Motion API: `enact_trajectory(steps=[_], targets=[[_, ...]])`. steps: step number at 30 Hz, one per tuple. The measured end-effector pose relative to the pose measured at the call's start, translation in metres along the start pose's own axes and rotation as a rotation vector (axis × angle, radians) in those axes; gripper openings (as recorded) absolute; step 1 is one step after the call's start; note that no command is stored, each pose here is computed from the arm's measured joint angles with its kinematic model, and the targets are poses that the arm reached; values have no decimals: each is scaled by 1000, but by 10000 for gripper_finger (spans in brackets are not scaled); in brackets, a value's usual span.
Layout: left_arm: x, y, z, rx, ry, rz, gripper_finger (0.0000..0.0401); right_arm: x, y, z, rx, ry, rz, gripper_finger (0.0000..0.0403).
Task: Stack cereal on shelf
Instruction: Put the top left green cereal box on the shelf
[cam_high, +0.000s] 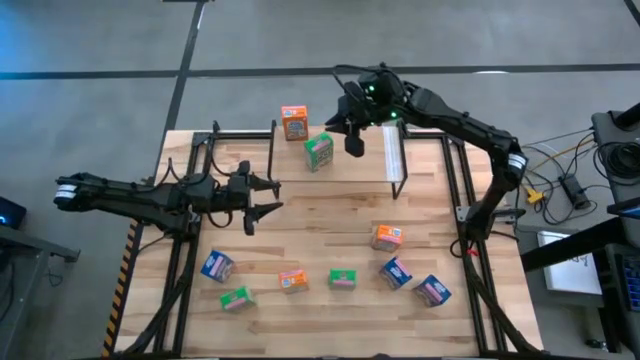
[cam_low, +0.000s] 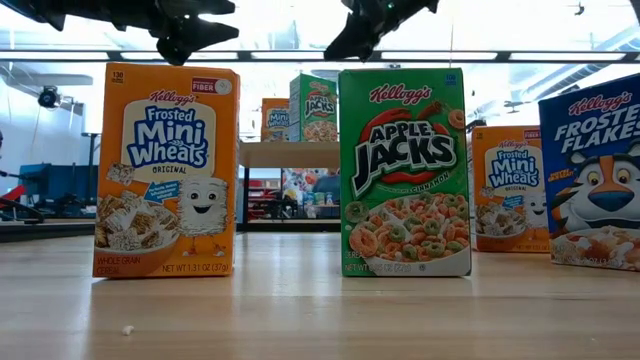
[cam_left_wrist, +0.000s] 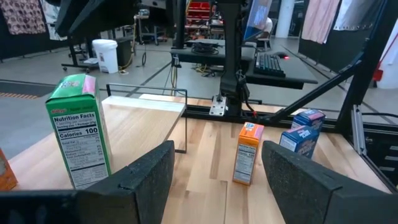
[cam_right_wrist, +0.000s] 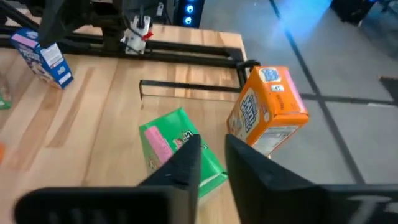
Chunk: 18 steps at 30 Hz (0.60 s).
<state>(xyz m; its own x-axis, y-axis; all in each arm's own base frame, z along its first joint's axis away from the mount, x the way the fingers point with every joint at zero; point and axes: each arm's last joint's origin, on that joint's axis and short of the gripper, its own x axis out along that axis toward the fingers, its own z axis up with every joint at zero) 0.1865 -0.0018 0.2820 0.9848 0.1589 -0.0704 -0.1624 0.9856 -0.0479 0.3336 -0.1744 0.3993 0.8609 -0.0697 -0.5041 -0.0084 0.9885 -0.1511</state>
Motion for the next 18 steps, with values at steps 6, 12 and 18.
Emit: enact_trajectory(steps=[6, 12, 18], targets=[[0, 0, 0, 0, 0, 0, 227, 9, -3, -1, 27, 85, 37, 191], [0, 0, 0, 0, 0, 0, 227, 23, -7, -4, -35, 122, 60, 290], [0, 0, 0, 1, 1, 0, 227, 35, -9, -9, -73, 135, 81, 334]])
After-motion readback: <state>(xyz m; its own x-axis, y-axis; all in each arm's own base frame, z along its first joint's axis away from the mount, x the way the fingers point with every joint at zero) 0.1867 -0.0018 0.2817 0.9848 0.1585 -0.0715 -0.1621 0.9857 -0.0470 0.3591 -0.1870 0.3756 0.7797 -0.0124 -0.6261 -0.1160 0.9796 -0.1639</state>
